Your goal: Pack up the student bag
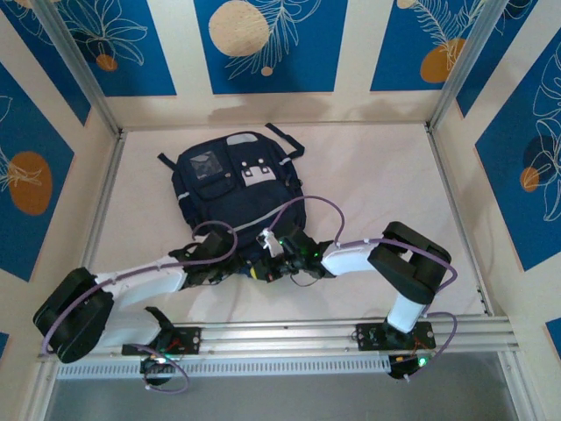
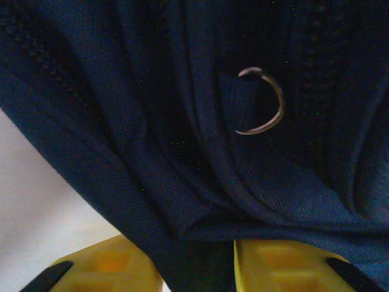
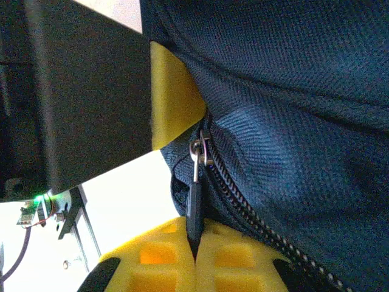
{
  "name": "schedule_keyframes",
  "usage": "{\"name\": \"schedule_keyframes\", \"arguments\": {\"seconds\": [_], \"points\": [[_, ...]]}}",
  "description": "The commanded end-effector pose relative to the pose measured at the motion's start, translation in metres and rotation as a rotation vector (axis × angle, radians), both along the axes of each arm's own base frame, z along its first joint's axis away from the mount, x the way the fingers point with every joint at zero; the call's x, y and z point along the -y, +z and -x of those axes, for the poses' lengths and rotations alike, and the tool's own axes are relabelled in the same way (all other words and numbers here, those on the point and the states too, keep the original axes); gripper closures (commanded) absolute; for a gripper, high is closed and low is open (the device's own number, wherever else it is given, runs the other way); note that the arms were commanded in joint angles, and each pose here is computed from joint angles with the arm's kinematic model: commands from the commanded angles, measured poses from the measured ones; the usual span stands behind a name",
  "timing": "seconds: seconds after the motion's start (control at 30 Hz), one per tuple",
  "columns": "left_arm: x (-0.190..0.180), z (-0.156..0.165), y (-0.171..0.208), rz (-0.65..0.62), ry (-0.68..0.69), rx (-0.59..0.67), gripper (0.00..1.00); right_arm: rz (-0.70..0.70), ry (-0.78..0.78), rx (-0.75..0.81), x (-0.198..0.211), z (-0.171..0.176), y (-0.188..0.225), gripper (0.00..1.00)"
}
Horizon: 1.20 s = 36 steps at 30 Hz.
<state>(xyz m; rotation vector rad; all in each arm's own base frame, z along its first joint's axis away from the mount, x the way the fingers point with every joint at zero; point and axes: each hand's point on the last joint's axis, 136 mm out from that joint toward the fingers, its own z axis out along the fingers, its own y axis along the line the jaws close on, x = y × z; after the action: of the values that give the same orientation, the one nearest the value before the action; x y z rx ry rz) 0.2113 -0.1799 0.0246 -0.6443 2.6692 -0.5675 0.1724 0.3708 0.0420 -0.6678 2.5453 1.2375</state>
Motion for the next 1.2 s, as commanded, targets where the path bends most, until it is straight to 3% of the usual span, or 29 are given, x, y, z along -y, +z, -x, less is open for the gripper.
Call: {"name": "schedule_keyframes", "arguments": {"seconds": [0.0, 0.2, 0.8, 0.97, 1.17], "points": [[-0.032, 0.001, -0.02, -0.141, 0.064, -0.03, 0.72, 0.137, 0.013, -0.056, 0.021, 0.012, -0.027, 1.0], [-0.053, 0.014, -0.033, -0.161, 0.097, -0.076, 0.75, 0.223, -0.005, -0.071, 0.046, 0.005, -0.033, 1.0], [-0.073, 0.009, -0.025, -0.165, 0.125, -0.082, 0.72, 0.259, -0.094, -0.051, 0.104, -0.016, -0.03, 1.0], [-0.081, 0.003, -0.014, -0.192, 0.125, -0.064, 0.71, 0.224, -0.069, -0.067, 0.096, -0.014, -0.029, 1.0], [-0.088, -0.009, 0.003, -0.194, 0.144, -0.031, 0.57, 0.193, 0.1, -0.07, 0.057, 0.009, -0.029, 1.0]]}}
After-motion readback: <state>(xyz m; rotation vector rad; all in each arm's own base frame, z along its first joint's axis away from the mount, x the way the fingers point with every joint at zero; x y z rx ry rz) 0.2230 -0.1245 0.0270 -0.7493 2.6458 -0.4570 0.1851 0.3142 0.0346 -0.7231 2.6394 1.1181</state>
